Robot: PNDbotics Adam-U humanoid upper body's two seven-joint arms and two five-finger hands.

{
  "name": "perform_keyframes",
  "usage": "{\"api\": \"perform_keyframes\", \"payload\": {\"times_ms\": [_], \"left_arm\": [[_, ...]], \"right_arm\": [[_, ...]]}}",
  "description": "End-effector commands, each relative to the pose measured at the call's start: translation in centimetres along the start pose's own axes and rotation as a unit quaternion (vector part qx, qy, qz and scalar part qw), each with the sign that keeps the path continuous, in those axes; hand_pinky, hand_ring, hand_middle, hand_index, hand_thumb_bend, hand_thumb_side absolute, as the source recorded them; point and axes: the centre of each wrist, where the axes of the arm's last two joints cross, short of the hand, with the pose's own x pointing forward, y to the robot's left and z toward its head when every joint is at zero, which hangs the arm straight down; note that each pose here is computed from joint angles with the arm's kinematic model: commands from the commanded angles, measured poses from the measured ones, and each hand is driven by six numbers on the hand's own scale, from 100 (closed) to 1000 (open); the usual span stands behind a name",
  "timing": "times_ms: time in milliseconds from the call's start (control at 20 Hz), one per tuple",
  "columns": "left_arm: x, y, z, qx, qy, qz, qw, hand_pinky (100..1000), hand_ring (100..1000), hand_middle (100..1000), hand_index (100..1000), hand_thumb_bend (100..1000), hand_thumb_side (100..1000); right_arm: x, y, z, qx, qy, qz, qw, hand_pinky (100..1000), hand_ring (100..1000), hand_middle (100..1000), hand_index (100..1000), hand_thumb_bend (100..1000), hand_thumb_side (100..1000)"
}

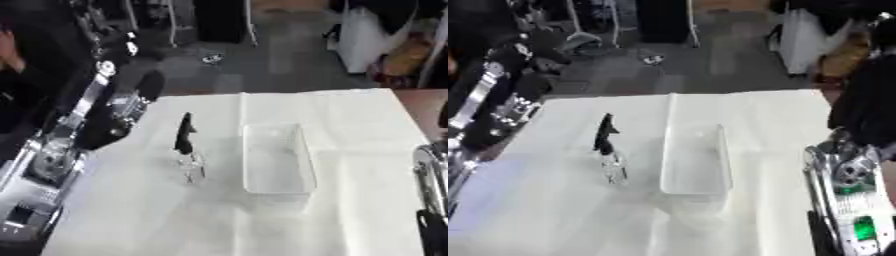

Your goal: Pick up objects on the table and place them in the box.

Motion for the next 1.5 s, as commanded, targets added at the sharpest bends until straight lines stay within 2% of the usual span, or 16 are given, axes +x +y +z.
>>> {"api": "perform_keyframes", "payload": {"times_ms": [50, 250, 400, 700, 1050, 1100, 1150, 1500], "left_arm": [[-2.2, 0.9, -0.6, -0.027, 0.024, -0.082, 0.996, 861, 754, 829, 867, 228, 1000], [-4.6, 0.3, -1.2, -0.075, 0.056, -0.136, 0.986, 870, 764, 843, 875, 280, 1000], [-5.9, -0.4, -1.7, -0.133, 0.080, -0.148, 0.977, 882, 784, 887, 896, 309, 1000], [-7.9, -1.1, -3.1, -0.266, 0.119, -0.162, 0.943, 878, 813, 884, 896, 411, 1000], [-9.6, -2.0, -4.3, -0.338, 0.167, -0.174, 0.910, 840, 823, 887, 904, 466, 1000], [-9.7, -2.0, -4.5, -0.346, 0.173, -0.175, 0.905, 844, 826, 887, 903, 447, 1000], [-9.9, -2.0, -4.7, -0.351, 0.177, -0.177, 0.902, 821, 805, 882, 901, 503, 1000], [-10.8, -2.1, -6.1, -0.392, 0.218, -0.201, 0.871, 776, 798, 869, 935, 564, 1000]], "right_arm": [[0.4, 0.3, -0.3, 0.001, -0.013, -0.009, 1.000, 528, 543, 586, 738, 100, 1000], [0.4, 0.3, -0.2, 0.003, -0.010, -0.010, 1.000, 528, 543, 586, 739, 100, 1000], [0.4, 0.4, -0.2, 0.004, -0.009, -0.011, 1.000, 528, 543, 586, 739, 100, 1000], [0.4, 0.5, 0.0, 0.008, -0.005, -0.015, 1.000, 529, 543, 586, 739, 100, 1000], [0.5, 0.6, 0.0, 0.012, -0.002, -0.020, 1.000, 529, 543, 586, 739, 100, 1000], [0.5, 0.6, 0.0, 0.012, -0.002, -0.020, 1.000, 529, 543, 586, 739, 100, 1000], [0.5, 0.6, 0.0, 0.013, -0.002, -0.020, 1.000, 529, 543, 586, 739, 100, 1000], [0.5, 0.7, 0.1, 0.014, 0.000, -0.021, 1.000, 529, 543, 586, 740, 100, 1000]]}}
